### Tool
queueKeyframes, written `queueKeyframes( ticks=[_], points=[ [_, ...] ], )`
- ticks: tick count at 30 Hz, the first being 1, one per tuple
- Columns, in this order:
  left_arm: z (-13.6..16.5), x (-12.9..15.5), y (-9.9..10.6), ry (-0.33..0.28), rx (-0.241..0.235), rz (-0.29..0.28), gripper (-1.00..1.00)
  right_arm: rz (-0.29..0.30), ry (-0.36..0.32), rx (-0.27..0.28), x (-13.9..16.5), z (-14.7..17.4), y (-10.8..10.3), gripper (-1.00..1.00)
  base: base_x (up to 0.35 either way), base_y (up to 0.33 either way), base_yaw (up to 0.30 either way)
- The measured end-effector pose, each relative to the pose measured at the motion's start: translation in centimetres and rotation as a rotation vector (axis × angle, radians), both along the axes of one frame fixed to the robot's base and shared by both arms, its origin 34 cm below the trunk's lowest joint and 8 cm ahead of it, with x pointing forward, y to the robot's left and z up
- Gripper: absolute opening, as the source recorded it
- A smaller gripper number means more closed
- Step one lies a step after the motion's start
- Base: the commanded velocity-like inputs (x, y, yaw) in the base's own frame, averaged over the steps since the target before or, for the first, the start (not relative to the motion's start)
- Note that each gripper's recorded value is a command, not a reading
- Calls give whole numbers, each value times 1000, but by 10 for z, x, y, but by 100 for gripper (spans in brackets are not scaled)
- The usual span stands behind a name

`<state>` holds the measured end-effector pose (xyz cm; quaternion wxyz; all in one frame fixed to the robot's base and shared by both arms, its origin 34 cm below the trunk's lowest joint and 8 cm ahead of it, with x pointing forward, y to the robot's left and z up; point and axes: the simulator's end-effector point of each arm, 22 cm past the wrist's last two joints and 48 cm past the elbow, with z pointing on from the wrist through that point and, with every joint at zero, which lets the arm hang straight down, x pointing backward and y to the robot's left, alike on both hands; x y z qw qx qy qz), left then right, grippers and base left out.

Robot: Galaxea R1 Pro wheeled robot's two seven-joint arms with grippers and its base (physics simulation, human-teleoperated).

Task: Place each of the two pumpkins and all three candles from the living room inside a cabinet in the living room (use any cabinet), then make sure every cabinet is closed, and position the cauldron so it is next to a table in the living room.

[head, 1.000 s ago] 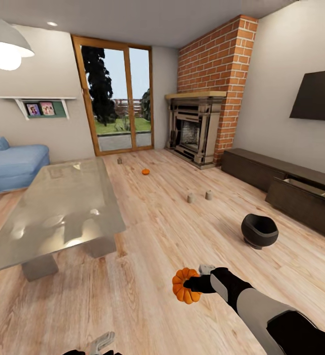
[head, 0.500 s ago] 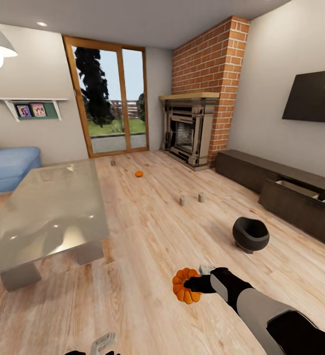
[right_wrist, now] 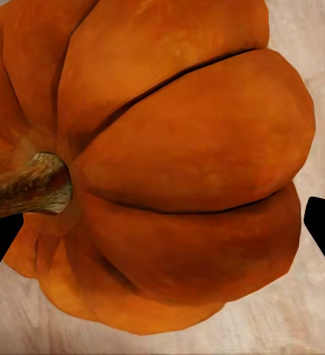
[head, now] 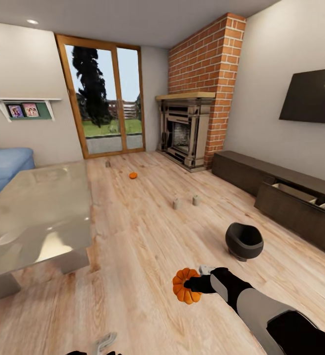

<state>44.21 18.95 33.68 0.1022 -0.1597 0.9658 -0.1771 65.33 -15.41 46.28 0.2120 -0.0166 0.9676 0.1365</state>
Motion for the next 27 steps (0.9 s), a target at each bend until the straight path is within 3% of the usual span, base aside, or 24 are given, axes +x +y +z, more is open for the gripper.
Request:
queueKeyframes(
  ticks=[20,27],
  points=[
    [-1,-3,0,6,0,1,100,4,-4,4,0,2,2,-100,242,-252,18],
    [-1,0,3,-24,12,11,100,5,-14,3,2,8,2,-100,261,-230,87]
  ],
)
